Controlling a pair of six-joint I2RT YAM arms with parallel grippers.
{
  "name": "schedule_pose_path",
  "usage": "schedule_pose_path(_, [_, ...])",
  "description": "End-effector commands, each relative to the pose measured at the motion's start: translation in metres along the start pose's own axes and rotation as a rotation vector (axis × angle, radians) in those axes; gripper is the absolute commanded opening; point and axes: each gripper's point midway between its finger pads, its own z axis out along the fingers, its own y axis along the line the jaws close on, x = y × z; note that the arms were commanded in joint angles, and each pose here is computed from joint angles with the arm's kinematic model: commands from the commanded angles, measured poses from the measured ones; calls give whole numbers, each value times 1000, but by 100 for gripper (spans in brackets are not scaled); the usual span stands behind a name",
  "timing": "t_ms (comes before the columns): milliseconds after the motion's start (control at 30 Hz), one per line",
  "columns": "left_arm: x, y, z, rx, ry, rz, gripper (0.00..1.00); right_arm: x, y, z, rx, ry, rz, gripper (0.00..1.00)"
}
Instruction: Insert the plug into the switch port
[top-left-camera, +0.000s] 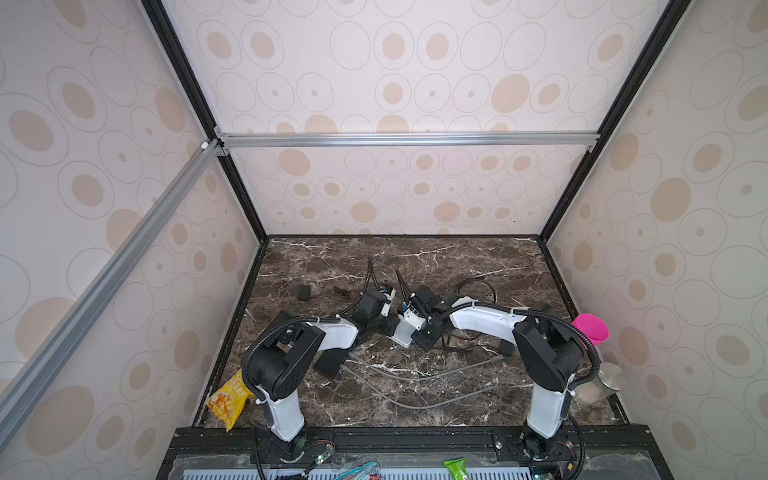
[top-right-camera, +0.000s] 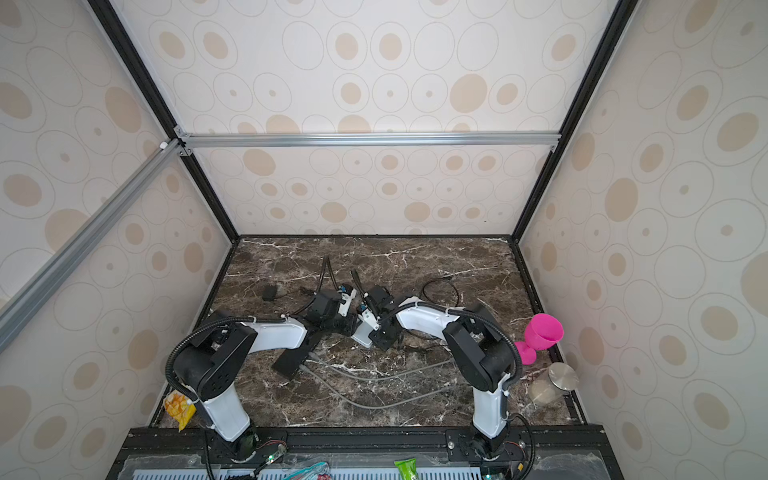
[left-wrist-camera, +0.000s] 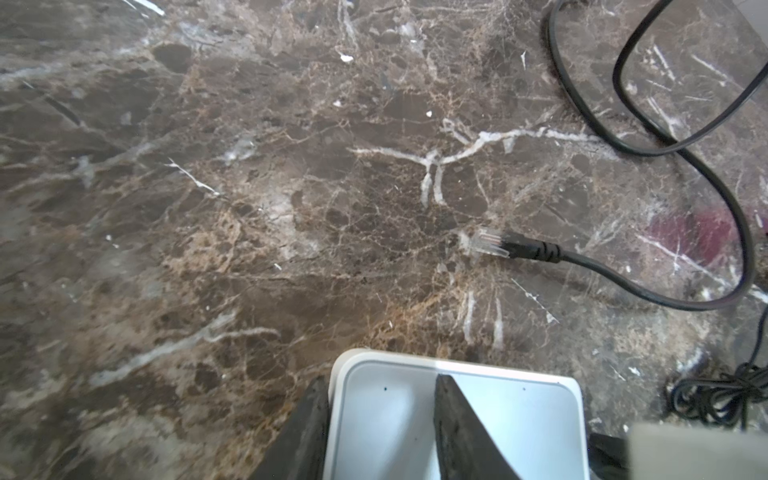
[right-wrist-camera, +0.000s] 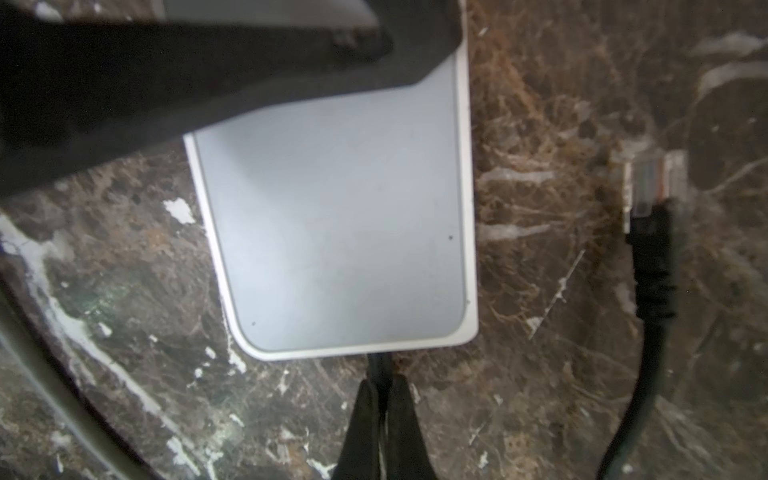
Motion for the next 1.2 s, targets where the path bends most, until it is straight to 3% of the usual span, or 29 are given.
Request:
schedule_pose_path(0, [83, -41, 3, 152, 271, 30, 41, -100, 27, -27, -36, -348, -95, 0])
schedule_pose_path(167, [83, -41, 4, 154, 271, 30, 41, -112, 28, -60, 2, -431, -116, 0])
schedule_pose_path(400, [85, -41, 2, 150, 268, 26, 41, -97, 36, -26, -39, -341, -110, 0])
schedule_pose_path(600, [82, -42, 3, 151, 257, 16, 41, -102, 34, -41, -1, -402, -123, 0])
schedule_pose_path(800, [81, -40, 1, 139, 249, 6, 44, -98, 30, -34, 18, -367, -127, 0])
schedule_pose_path(967, [76, -33, 3, 98, 246, 3, 48, -89, 20, -38, 78, -362, -117, 14])
schedule_pose_path(1167, [48, 4, -5, -26, 177, -34, 57, -60, 8, -41, 144, -315, -104, 27])
